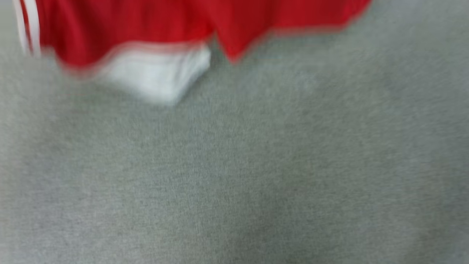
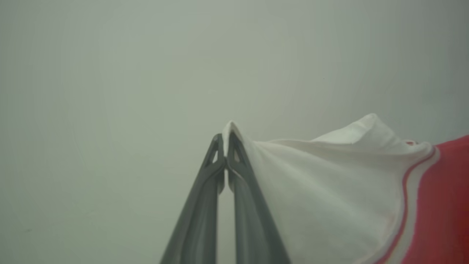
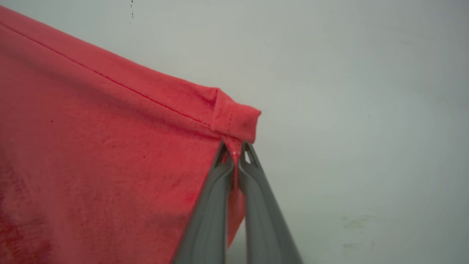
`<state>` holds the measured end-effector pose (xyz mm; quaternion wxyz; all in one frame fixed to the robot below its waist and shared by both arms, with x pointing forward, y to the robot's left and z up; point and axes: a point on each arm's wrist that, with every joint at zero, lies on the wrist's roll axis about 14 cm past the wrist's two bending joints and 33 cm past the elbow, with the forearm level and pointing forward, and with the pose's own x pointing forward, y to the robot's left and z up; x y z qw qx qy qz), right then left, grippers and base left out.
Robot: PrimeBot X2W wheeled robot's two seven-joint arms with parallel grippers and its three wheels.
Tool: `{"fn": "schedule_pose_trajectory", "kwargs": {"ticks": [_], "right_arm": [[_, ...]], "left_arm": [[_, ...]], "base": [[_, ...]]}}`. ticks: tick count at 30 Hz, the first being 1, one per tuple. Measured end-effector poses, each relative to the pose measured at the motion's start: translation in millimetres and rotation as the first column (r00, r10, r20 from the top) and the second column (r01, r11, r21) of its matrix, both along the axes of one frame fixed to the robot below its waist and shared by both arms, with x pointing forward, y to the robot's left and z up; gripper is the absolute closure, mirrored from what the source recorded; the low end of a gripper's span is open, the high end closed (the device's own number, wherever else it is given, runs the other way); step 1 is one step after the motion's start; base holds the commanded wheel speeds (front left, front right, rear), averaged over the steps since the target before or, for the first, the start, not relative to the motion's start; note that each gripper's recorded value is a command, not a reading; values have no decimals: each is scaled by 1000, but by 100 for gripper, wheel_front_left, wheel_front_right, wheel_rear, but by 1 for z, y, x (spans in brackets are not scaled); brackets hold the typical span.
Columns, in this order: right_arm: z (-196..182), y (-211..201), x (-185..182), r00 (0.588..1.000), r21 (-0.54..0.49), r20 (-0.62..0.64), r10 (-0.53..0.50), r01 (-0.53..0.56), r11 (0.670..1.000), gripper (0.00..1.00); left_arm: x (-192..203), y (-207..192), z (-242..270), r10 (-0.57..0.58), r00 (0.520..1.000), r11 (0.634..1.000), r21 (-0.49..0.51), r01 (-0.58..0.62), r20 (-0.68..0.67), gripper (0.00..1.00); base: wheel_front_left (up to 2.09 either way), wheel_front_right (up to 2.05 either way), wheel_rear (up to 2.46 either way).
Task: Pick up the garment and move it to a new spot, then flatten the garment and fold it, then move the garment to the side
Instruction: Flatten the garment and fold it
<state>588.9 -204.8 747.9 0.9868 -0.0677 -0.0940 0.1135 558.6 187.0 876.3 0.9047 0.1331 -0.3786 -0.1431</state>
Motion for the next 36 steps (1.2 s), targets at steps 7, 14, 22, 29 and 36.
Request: {"fn": "schedule_pose_trajectory", "kwargs": {"ticks": [7, 14, 22, 29, 36], "right_arm": [[-19, 1, 72, 998, -30, 54, -46, 47, 998, 100], [-75, 7, 128, 997, -35, 33, -68, 69, 997, 100], [-177, 38, 148, 995, -21, -96, -6, 4, 1000, 100], [-251, 53, 108, 968, -32, -246, 48, -58, 998, 100], [-305, 56, 30, 902, -30, -420, 104, -128, 991, 100]], "left_arm": [[65, 13, -7, 46, 998, 998, -45, -45, 37, 100], [116, 23, -58, 65, 998, 995, -79, -66, -19, 100], [144, 24, -171, 57, 963, 997, -37, -69, -264, 100], [110, 10, -274, 2, 869, 998, -53, -32, -494, 100], [25, 14, -354, -11, 737, 996, -70, -50, -676, 100]], "base": [[0, 0, 0], [0, 0, 0], [0, 0, 0], [0, 0, 0], [0, 0, 0]]}}
